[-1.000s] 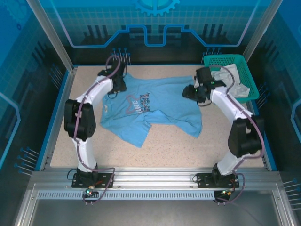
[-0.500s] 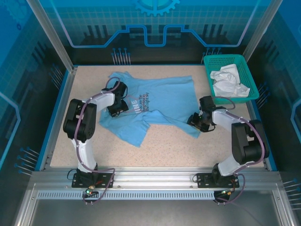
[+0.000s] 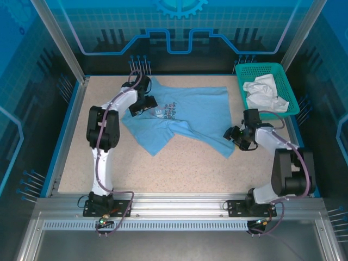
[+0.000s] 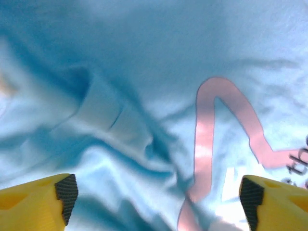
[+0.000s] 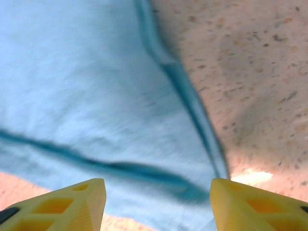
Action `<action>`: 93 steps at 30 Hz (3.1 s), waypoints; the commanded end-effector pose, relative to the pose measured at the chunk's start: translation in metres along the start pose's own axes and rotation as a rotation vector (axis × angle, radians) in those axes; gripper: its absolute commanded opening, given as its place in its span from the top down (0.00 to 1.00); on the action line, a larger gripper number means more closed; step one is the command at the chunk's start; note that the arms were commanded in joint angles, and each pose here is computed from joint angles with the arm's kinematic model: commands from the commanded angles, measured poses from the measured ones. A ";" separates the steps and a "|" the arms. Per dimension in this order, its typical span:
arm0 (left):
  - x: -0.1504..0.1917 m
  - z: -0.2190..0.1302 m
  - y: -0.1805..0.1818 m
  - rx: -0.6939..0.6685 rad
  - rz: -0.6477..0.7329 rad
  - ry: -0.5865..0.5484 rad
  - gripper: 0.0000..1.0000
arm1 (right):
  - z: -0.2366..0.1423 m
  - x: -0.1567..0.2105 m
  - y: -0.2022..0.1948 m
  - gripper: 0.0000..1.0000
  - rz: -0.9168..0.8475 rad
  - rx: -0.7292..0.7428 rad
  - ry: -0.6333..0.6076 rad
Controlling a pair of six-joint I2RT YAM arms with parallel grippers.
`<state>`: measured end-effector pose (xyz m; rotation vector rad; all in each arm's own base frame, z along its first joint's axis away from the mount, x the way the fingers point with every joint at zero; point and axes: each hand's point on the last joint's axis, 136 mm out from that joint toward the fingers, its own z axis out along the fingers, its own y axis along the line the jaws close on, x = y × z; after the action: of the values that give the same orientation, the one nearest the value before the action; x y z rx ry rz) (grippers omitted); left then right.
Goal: Fold and stack the t-shirts
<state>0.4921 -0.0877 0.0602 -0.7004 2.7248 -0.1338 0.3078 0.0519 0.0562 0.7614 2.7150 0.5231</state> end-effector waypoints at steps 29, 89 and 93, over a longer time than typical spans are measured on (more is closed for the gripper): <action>0.235 -0.022 0.013 0.385 -0.259 0.322 0.33 | 0.005 0.089 -0.035 0.50 -0.060 0.166 0.147; 0.284 -0.095 0.086 0.233 0.046 0.266 1.00 | -0.007 0.084 -0.048 1.00 -0.118 0.166 0.261; 0.306 -0.112 0.124 0.194 0.014 0.297 1.00 | -0.021 0.086 -0.047 1.00 -0.101 0.148 0.223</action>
<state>0.1943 -0.1479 0.0712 -0.6081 2.7914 -0.6291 0.2300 0.0603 0.0382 0.5964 2.9712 0.4185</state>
